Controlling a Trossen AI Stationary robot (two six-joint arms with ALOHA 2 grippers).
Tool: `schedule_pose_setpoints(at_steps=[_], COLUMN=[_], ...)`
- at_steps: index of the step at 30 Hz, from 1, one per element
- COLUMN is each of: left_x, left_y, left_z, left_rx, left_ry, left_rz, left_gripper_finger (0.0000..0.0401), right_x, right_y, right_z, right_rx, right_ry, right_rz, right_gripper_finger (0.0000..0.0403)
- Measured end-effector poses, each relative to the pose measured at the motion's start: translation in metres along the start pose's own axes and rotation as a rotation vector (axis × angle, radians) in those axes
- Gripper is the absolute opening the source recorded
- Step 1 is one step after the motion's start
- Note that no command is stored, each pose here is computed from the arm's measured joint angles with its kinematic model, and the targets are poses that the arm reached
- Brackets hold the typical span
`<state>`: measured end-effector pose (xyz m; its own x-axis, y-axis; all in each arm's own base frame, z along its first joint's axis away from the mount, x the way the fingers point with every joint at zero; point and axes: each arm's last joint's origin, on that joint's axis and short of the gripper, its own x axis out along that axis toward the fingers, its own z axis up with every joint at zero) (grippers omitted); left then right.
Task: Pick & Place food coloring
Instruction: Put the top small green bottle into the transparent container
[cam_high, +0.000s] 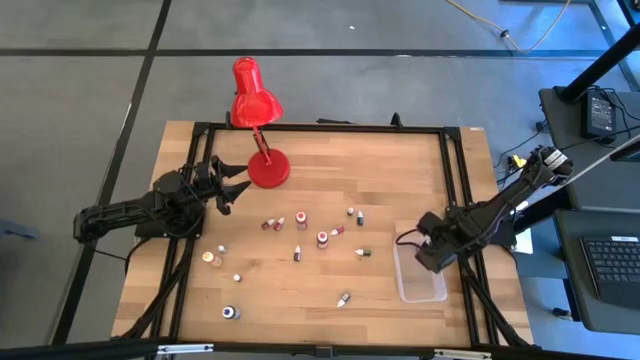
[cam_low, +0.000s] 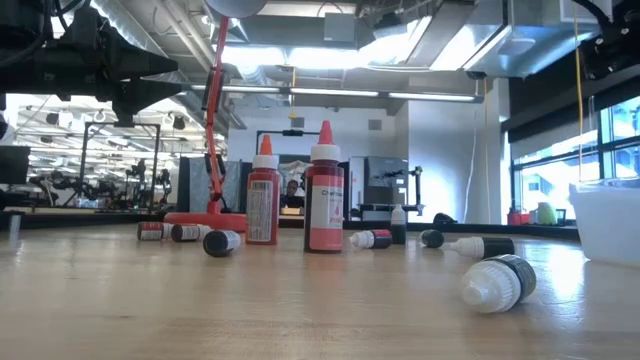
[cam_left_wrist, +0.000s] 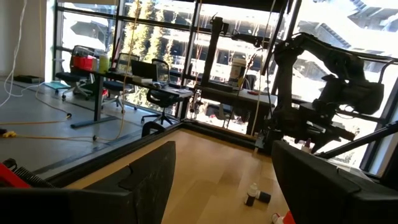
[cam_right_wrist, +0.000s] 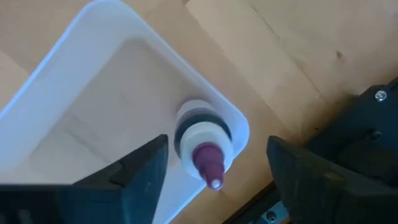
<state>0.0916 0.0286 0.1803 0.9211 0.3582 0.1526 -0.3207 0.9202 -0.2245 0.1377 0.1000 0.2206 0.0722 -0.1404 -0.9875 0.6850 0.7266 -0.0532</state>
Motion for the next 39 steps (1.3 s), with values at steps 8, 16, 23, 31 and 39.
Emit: schedule_pose_setpoints(at_steps=[8, 16, 23, 31, 39], left_x=[0.0, 0.0, 0.0, 0.0, 0.0], left_y=[0.0, 0.0, 0.001, 0.001, 0.002], left_z=[0.0, 0.0, 0.0, 0.0, 0.0], left_rx=[0.0, 0.0, 0.0, 0.0, 0.0], left_ry=[0.0, -0.001, -0.01, -0.011, -0.015], left_rz=[0.0, 0.003, 0.048, 0.048, 0.068], left_gripper_finger=[0.0259, 0.0259, 0.0259, 0.0259, 0.0259], right_x=[-0.027, -0.069, -0.074, -0.061, -0.006], right_y=[0.0, 0.015, 0.046, 0.058, 0.084], right_z=[0.012, 0.038, 0.071, 0.104, 0.112], right_rx=[0.032, -0.138, -0.445, -0.628, -0.718], right_ry=[-0.042, -0.405, -0.651, -0.619, -0.417], right_rz=[-0.003, 0.111, 0.272, 0.357, 0.208], right_gripper_finger=[0.0298, 0.0298, 0.0298, 0.0298, 0.0285])
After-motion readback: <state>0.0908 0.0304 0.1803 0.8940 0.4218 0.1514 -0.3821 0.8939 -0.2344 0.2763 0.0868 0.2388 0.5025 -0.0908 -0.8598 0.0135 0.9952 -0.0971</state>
